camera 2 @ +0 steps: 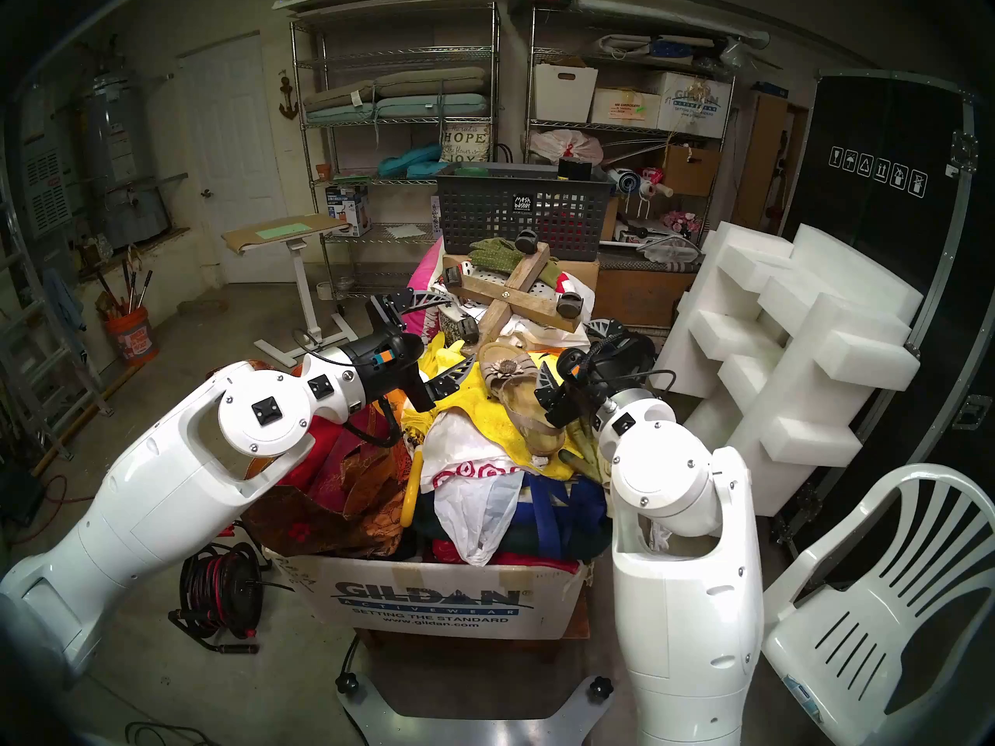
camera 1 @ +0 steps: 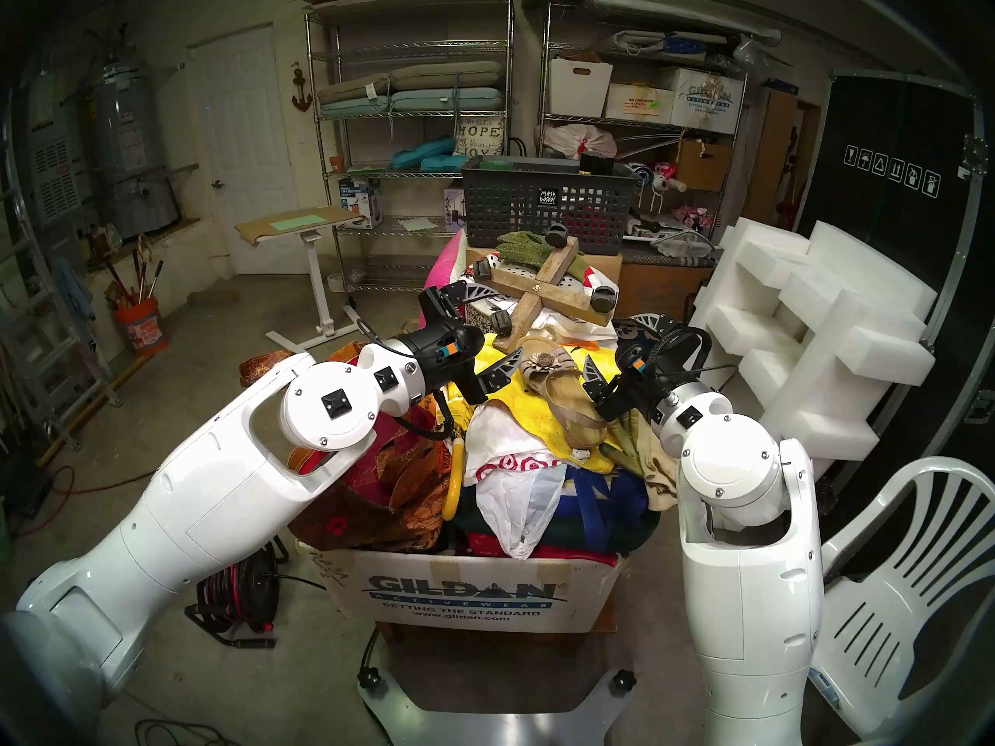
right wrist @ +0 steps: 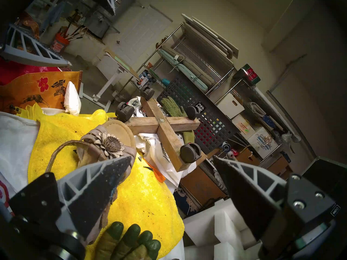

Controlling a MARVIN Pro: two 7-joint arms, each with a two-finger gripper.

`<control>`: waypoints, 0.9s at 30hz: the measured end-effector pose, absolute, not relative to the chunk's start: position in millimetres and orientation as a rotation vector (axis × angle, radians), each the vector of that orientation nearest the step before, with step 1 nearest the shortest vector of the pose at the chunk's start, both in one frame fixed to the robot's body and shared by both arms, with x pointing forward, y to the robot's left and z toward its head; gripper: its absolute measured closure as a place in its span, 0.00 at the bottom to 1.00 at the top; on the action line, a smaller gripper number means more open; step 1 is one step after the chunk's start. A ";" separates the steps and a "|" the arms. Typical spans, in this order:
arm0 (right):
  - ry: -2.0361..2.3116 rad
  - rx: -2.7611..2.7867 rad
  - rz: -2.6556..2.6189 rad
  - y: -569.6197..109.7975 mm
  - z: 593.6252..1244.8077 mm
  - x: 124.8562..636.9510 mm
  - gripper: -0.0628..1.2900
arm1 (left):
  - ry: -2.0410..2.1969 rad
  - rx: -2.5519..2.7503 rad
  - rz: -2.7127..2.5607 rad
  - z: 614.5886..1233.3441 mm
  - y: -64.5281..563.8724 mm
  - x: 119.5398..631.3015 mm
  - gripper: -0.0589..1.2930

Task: Unbuckle a shoe

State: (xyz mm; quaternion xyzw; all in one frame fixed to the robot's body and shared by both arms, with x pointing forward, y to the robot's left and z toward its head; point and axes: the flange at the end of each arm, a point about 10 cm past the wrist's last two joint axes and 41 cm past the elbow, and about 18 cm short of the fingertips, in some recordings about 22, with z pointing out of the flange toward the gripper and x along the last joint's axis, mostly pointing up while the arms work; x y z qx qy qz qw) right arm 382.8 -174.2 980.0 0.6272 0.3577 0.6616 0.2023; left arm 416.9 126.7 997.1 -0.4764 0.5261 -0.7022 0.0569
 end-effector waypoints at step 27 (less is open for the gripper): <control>0.977 1.841 1.788 -203.4 975.3 362.7 0.05 | 1.850 -1.489 -2.139 1032.3 88.7 425.1 0.06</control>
